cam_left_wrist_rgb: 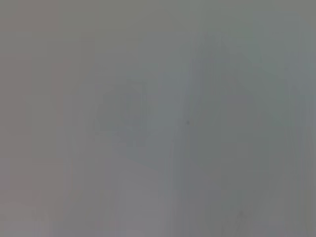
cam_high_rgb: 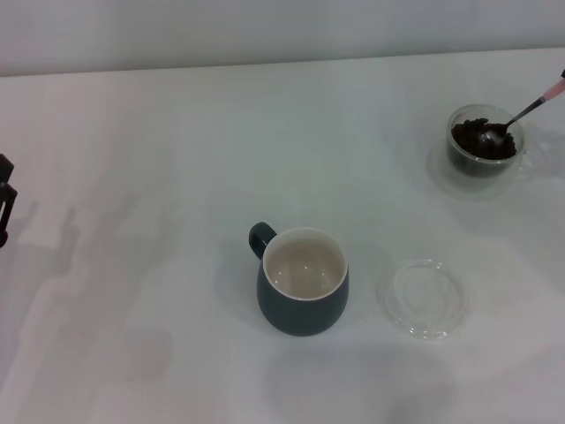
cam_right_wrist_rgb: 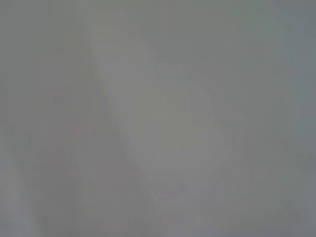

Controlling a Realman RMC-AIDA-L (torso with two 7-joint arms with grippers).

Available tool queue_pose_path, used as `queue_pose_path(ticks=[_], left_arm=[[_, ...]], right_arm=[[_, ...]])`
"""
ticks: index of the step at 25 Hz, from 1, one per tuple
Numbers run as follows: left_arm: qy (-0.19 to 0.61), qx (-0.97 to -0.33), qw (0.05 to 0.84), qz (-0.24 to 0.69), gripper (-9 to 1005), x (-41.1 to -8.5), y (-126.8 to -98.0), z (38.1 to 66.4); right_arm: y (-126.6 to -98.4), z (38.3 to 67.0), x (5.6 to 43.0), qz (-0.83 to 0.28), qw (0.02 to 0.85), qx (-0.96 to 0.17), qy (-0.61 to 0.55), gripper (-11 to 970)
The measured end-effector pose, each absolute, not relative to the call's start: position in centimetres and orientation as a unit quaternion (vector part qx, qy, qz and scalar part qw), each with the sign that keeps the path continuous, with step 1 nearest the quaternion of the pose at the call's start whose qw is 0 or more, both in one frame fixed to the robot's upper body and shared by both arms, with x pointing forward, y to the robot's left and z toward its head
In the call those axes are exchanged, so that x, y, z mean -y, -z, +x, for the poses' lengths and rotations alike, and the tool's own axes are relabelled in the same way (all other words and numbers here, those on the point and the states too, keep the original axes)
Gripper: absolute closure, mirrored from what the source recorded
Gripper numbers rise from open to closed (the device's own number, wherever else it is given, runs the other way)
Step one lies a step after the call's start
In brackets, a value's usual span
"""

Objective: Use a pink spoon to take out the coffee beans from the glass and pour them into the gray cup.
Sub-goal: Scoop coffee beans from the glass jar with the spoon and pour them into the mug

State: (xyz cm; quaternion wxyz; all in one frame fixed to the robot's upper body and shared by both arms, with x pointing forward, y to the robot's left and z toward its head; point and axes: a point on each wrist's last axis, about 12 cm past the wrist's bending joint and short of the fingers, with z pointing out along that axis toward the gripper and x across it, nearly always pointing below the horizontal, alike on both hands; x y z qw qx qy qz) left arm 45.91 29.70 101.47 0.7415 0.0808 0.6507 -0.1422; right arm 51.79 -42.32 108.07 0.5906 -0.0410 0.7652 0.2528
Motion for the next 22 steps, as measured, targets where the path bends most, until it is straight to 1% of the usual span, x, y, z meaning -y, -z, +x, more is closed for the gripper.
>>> queue_pose_path(ticks=[4,12,22], left_arm=[[0.139,-0.651,0.742,0.079,478,-29.9,-101.5,45.9],[0.139,-0.65,0.742,0.082,478,-29.8,-101.6,46.3],[0.138,-0.651,0.742,0.082,478,-29.9,-101.6,46.3]], right_arm=[[-107.9,51.9,42.1,-0.018,0.583,-0.767,-0.267,807],[-107.3,51.9,42.3,0.074,0.553,-0.771,-0.308,807],[-106.2,51.2,43.1,0.187,0.51,-0.766,-0.344,806]])
